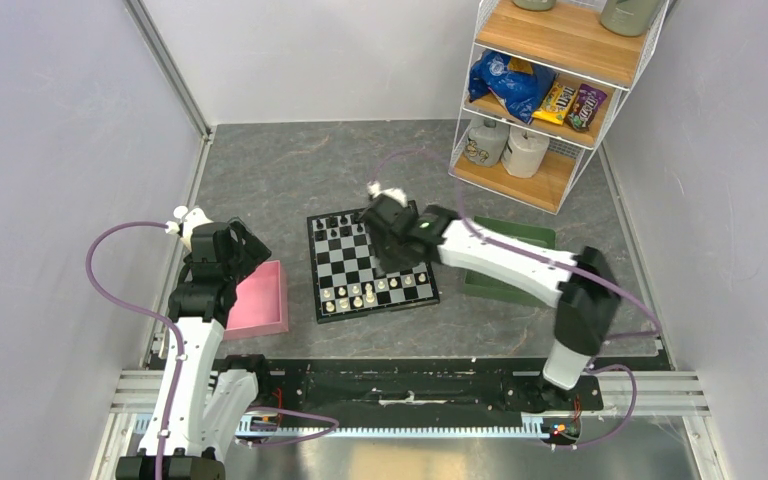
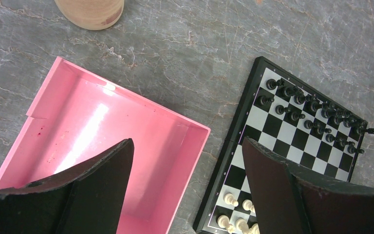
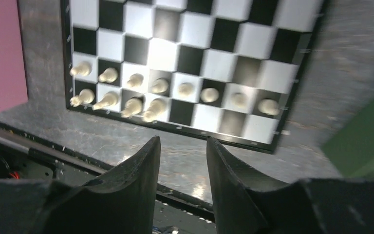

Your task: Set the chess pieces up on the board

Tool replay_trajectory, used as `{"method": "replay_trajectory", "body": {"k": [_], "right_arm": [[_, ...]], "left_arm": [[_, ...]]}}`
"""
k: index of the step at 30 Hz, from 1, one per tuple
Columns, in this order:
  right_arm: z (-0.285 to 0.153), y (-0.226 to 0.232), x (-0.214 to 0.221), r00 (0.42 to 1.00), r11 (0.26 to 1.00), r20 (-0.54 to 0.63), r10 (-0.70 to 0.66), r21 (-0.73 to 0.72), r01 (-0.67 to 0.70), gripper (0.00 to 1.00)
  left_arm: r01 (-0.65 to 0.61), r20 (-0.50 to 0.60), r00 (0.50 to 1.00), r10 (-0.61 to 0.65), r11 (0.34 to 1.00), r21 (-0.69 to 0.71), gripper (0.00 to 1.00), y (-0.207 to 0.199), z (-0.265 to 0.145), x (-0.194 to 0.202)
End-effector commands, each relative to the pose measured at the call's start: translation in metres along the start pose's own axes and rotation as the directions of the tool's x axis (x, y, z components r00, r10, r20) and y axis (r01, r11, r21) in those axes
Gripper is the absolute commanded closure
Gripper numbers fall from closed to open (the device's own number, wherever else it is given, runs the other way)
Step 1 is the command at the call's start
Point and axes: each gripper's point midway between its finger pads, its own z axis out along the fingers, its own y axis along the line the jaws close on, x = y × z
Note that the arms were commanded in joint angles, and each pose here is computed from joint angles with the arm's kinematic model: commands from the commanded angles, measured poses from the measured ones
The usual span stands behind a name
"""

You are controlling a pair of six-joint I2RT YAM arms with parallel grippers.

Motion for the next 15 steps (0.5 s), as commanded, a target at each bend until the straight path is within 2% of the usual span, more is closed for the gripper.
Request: {"method": "replay_trajectory", "body": {"k": [1, 8, 15], "right_arm": [[-0.038, -0.086, -0.028, 0.981, 0.980, 0.135, 0.137, 0.127, -0.154, 0.51], [-0.041, -0.225, -0.013, 0.924, 0.876, 0.145, 0.353, 0.296, -0.381, 0.44], [-0.019, -0.293, -0.003, 0.850, 0.799, 0.092, 0.518, 0.304, -0.520, 0.44]], "left_arm": [[-0.012, 0.017, 1.000, 0.012, 1.000, 0.022, 0.11, -0.004, 0.000, -0.004], [-0.011, 0.013, 1.000, 0.011, 1.000, 0.021, 0.11, -0.004, 0.001, -0.004], [-0.013, 0.014, 1.000, 0.012, 1.000, 0.023, 0.11, -0.004, 0.001, -0.004]]}}
